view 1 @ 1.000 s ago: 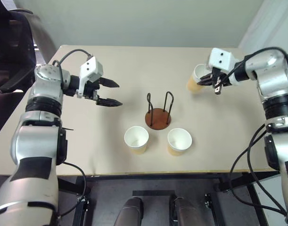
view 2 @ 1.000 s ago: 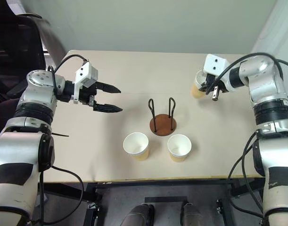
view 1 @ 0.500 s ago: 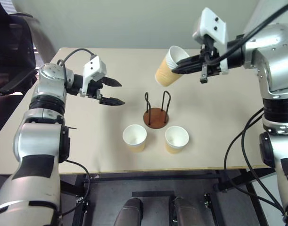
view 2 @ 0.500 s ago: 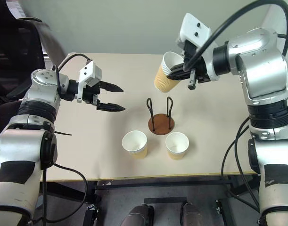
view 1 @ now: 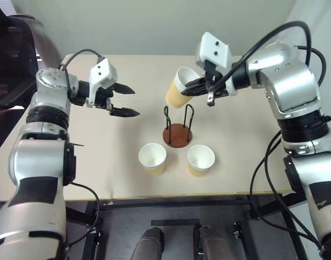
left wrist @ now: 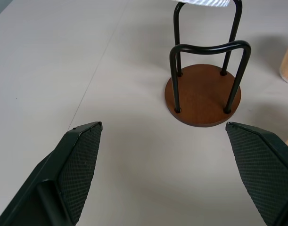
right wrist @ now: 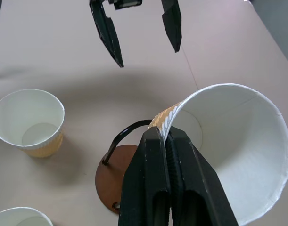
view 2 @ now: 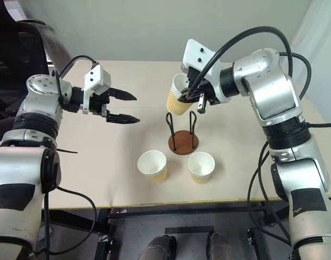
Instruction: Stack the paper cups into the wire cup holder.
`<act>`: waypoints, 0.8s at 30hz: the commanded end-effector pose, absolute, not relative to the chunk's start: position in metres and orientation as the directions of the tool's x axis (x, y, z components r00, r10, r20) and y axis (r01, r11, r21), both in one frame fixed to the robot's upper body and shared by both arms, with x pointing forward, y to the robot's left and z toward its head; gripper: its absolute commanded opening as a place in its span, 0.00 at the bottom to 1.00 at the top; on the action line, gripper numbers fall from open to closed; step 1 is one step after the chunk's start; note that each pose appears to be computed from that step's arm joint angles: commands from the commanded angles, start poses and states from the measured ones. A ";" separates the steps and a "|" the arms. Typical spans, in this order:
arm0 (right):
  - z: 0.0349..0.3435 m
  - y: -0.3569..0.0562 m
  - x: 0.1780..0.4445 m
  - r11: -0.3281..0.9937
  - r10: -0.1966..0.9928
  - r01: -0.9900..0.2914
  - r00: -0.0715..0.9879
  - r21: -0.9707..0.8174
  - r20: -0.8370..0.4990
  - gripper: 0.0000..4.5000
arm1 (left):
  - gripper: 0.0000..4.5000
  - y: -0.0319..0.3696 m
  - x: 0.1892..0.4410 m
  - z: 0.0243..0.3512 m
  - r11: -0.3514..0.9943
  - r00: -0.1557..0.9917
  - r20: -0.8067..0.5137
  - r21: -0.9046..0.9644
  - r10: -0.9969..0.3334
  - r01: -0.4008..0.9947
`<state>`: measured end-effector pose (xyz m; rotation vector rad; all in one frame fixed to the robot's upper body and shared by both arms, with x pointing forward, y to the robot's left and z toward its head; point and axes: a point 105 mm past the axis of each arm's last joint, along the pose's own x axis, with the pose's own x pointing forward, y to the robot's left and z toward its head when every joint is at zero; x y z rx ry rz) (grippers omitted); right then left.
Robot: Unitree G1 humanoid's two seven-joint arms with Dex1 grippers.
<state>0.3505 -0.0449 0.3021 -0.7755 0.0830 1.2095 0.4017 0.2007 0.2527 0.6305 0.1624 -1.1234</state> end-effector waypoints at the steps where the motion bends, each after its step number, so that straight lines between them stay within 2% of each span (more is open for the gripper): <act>1: 0.302 -0.042 0.346 0.091 0.811 -0.852 0.364 -0.516 -0.458 0.01 | 1.00 0.208 0.400 0.267 0.299 0.473 -0.390 0.428 -0.790 0.853; 24: 0.277 -0.050 0.344 -0.002 0.758 -0.831 0.362 -0.557 -0.543 0.01 | 1.00 0.206 0.400 0.265 0.291 0.465 -0.393 0.426 -0.794 0.857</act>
